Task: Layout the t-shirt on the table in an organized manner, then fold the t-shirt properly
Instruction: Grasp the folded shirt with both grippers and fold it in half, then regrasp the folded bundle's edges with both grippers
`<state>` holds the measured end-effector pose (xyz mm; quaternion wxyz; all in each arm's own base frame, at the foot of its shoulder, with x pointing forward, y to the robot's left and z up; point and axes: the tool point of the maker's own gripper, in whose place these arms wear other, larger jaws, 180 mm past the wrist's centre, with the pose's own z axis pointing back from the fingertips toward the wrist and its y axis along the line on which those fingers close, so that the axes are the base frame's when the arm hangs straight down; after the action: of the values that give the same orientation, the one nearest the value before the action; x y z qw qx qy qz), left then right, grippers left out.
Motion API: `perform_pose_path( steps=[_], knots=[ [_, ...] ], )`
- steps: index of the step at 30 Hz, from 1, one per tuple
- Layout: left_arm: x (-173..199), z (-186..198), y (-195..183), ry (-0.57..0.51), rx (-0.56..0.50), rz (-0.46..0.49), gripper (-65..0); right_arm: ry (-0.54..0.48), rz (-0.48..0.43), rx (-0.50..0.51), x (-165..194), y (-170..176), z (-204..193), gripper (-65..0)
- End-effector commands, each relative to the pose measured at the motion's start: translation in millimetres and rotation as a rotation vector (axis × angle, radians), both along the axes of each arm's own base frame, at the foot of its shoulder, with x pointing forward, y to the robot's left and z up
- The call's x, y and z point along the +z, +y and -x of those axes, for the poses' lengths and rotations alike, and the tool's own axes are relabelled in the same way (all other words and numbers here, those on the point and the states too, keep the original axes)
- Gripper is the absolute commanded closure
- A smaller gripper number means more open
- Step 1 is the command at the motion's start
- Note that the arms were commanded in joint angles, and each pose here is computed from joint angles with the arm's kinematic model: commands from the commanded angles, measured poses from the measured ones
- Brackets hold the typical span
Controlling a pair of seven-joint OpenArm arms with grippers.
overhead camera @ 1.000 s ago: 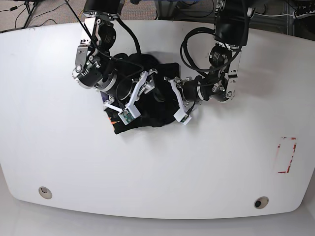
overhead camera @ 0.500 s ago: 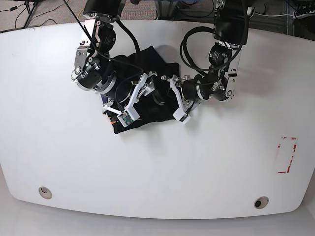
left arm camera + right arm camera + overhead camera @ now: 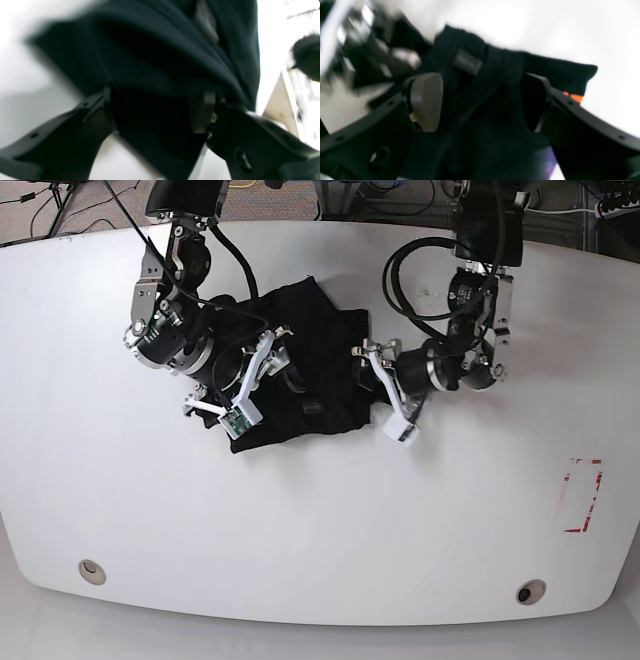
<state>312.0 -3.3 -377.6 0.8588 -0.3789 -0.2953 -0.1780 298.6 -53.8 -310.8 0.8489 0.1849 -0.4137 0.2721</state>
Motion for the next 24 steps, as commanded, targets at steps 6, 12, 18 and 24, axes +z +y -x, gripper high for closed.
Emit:
perform_pose_path(
  steps=[6, 12, 18, 24],
  knots=[
    [40.8, -24.3, 31.5, -0.123, 0.047, 0.03, -35.3, -0.053, -0.007, 0.004, 13.2, -3.0, -5.8, -46.6],
    [62.3, -34.0, 83.8, -0.182, 0.098, -0.02, -35.3, -0.051, -0.007, 0.004, 12.8, -3.0, -5.3, -46.6],
    [88.9, -46.8, 160.2, -0.249, 0.212, -0.096, -35.3, -0.059, -0.005, 0.008, 14.4, -0.3, -7.5, -46.6],
    [108.7, -49.8, 217.2, -0.29, 0.287, -0.183, -35.1, -0.1, -0.013, 0.006, 26.0, -0.1, -22.6, -46.3]
  ],
)
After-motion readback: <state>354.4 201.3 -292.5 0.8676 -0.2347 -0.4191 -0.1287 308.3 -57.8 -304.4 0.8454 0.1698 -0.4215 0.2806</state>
